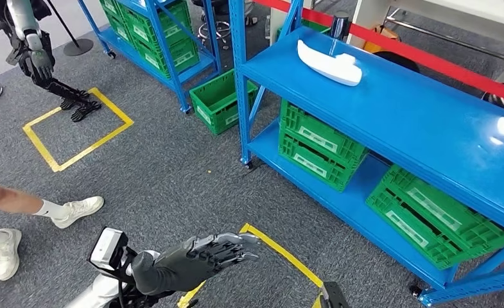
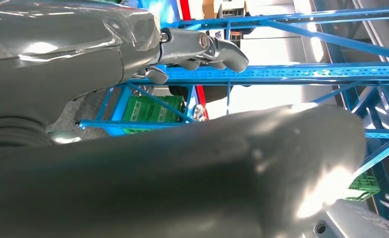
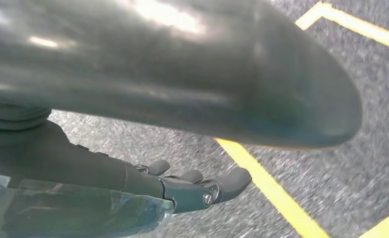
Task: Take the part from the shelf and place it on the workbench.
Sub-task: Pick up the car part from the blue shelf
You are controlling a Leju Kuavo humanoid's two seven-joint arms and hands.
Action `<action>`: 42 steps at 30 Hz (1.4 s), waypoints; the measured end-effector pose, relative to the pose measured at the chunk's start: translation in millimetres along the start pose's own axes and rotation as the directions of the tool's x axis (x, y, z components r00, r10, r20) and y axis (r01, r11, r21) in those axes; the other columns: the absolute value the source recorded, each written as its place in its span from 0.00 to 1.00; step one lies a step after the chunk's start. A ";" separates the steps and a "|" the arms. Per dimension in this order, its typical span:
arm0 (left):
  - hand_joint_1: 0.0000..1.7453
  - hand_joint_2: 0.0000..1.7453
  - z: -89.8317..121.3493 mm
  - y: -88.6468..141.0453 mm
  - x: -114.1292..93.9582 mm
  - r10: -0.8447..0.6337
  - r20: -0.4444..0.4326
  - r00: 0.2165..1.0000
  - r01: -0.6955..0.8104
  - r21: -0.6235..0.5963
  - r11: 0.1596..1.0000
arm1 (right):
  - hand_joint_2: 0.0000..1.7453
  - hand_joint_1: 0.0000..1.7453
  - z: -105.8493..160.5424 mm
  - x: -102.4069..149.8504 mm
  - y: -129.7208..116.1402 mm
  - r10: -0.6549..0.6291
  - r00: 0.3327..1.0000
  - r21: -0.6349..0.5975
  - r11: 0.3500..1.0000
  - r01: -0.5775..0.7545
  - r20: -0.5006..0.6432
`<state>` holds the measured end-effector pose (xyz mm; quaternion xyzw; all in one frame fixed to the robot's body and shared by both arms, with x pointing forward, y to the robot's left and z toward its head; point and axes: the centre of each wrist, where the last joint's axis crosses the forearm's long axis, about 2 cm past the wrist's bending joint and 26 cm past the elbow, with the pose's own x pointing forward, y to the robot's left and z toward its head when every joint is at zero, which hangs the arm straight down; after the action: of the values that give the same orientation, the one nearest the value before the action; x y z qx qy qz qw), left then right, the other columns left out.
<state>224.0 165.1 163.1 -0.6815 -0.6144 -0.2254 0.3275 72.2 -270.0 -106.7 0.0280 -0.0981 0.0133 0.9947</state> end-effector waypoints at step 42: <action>0.00 0.00 -4.4 2.0 -1.7 0.010 -0.004 1.000 -0.010 -0.022 1.000 | 0.00 0.00 0.2 -3.2 -5.8 0.005 1.000 -0.018 1.000 -0.005 0.011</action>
<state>226.2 160.6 164.7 -0.6875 -0.6079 -0.2319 0.3225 69.2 -275.8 -107.4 0.0190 -0.1038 0.0147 0.9943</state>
